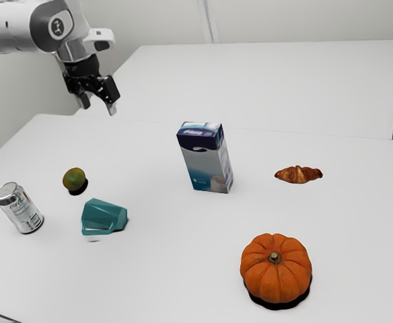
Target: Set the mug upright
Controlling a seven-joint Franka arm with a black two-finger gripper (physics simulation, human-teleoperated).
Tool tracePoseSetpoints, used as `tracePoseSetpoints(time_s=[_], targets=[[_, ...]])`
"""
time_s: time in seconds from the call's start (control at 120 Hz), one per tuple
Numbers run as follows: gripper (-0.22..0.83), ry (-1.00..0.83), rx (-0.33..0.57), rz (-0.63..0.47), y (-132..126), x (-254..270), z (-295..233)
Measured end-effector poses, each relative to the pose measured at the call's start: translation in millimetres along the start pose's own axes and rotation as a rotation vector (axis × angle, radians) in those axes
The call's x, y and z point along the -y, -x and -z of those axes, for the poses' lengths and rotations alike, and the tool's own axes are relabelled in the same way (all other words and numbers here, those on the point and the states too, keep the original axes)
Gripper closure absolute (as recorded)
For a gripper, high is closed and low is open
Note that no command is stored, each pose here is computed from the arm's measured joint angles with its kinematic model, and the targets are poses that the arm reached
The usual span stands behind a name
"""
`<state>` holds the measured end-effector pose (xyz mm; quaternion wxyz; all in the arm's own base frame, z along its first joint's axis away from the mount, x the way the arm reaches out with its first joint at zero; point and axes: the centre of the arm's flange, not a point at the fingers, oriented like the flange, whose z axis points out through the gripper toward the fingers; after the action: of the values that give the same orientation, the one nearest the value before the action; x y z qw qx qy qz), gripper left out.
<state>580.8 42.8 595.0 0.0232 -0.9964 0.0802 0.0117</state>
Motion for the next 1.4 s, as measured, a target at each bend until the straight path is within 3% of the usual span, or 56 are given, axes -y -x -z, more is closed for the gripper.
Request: tracePoseSetpoints(time_s=[0.142,0.275,0.4,0.775,1.1,1.4], targets=[[0.0,0.053,-0.005,0.006,8.4,8.4,-10.9],[0.0,0.207,0.017,0.118,22.2,54.4,-39.8],[0.0,0.345,0.061,0.232,37.0,98.6,-79.6],[0.0,0.615,0.207,0.348,73.4,146.1,-186.8],[0.0,0.708,0.28,0.346,81.7,168.7,-263.2],[0.01,0.803,0.303,0.309,81.1,148.0,-308.0]])
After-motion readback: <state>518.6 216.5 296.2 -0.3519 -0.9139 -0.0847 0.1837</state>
